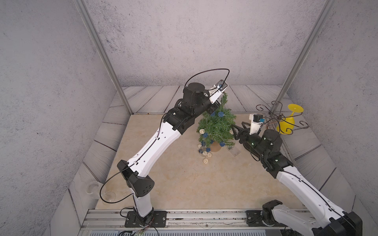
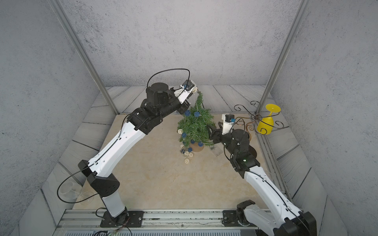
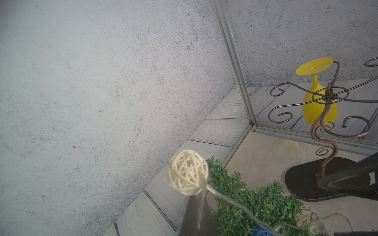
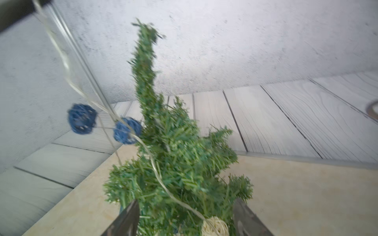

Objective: Wrap string light around the christmas tree
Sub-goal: Wrap the light string around the Christmas tree.

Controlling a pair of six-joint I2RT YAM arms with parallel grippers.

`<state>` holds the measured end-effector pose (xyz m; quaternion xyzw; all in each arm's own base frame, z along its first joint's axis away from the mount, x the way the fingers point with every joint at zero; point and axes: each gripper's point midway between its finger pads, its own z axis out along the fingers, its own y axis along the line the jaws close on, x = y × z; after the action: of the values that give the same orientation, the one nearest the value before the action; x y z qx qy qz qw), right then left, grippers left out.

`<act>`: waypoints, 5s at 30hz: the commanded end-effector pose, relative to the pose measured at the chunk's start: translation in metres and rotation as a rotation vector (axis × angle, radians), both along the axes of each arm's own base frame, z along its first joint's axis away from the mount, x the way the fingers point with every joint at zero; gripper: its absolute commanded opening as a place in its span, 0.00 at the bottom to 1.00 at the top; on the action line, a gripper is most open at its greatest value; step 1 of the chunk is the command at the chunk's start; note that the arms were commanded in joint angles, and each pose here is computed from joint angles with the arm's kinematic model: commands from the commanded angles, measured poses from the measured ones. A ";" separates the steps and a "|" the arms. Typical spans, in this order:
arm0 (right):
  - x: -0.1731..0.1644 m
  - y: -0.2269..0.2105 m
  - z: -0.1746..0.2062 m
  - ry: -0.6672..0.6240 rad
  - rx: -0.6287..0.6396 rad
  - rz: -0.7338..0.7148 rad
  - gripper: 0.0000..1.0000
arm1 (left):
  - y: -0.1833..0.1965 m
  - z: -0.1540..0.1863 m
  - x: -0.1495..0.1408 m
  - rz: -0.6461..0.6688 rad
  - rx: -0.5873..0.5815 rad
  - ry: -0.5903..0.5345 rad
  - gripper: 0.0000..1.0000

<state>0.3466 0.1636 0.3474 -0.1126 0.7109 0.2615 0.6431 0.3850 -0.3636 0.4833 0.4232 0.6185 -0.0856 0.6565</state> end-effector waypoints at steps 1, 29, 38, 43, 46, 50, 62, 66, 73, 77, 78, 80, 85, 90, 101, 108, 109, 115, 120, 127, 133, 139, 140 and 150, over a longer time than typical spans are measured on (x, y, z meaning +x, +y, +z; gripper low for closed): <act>0.001 0.024 0.026 -0.073 -0.027 0.135 0.70 | 0.008 0.017 -0.011 -0.019 -0.030 -0.007 0.00; 0.059 0.004 0.099 -0.180 -0.146 -0.097 0.00 | 0.011 -0.002 0.004 0.052 0.007 -0.046 0.00; 0.092 0.004 0.121 -0.190 -0.199 -0.146 0.00 | 0.008 0.003 0.040 0.111 0.009 -0.051 0.00; 0.119 0.020 0.102 -0.151 -0.236 -0.090 0.00 | 0.013 -0.011 0.068 0.115 -0.009 0.034 0.00; 0.138 0.024 0.086 -0.121 -0.253 -0.088 0.00 | 0.016 -0.026 0.084 0.132 -0.012 0.069 0.00; 0.162 0.025 0.068 -0.070 -0.262 -0.080 0.00 | 0.025 -0.037 0.102 0.133 -0.057 0.137 0.00; 0.186 0.019 0.050 -0.001 -0.269 -0.107 0.09 | 0.047 -0.059 0.110 0.125 -0.111 0.302 0.00; 0.193 -0.012 0.046 0.027 -0.295 -0.276 0.25 | 0.051 -0.063 0.098 0.117 -0.104 0.359 0.00; 0.181 0.016 0.044 0.040 -0.256 -0.069 0.38 | 0.057 -0.080 0.096 0.090 -0.132 0.465 0.00; 0.189 -0.004 0.027 0.153 -0.269 -0.169 0.47 | 0.077 -0.100 0.105 0.170 -0.158 0.578 0.00; 0.190 -0.005 0.022 0.168 -0.269 -0.173 0.48 | 0.081 -0.104 0.105 0.162 -0.176 0.614 0.00; 0.191 -0.007 0.014 0.193 -0.280 -0.183 0.51 | 0.083 -0.112 0.104 0.126 -0.194 0.678 0.00; 0.186 -0.016 0.000 0.267 -0.334 -0.221 0.55 | 0.072 -0.134 0.093 0.014 -0.206 0.808 0.00; 0.178 -0.018 -0.008 0.280 -0.365 -0.228 0.60 | 0.073 -0.159 0.101 0.039 -0.213 0.859 0.00; 0.157 -0.020 -0.015 0.306 -0.410 -0.195 0.72 | 0.069 -0.179 0.090 -0.002 -0.259 0.926 0.00; 0.146 -0.043 -0.004 0.275 -0.461 -0.297 0.75 | 0.071 -0.173 0.085 -0.004 -0.276 0.900 0.00; 0.144 -0.044 -0.002 0.269 -0.458 -0.302 0.75 | 0.072 -0.170 0.087 0.004 -0.281 0.888 0.00; 0.142 -0.053 0.007 0.233 -0.468 -0.347 0.75 | 0.079 -0.144 0.092 0.042 -0.305 0.812 0.00; 0.140 -0.042 0.006 0.211 -0.433 -0.295 0.75 | 0.079 -0.127 0.082 0.009 -0.321 0.801 0.00; 0.128 -0.039 0.023 0.187 -0.338 -0.286 0.80 | 0.087 -0.118 0.063 0.002 -0.335 0.807 0.00; 0.109 -0.039 0.031 0.169 -0.284 -0.272 0.95 | 0.088 -0.114 0.036 -0.034 -0.362 0.866 0.00; 0.072 -0.044 0.035 0.143 -0.236 -0.260 0.96 | 0.088 -0.124 0.022 -0.069 -0.368 0.904 0.00; 0.065 -0.042 0.034 0.144 -0.226 -0.238 0.96 | 0.087 -0.125 0.020 -0.075 -0.375 0.921 0.00; -0.003 0.017 0.012 0.073 -0.262 -0.031 0.92 | 0.083 -0.115 -0.002 -0.184 -0.390 0.959 0.00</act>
<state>0.3605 0.1656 0.3520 -0.1512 0.7825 0.1380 0.5881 0.3962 -0.2844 0.3542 0.2484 0.7981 -0.4214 0.3518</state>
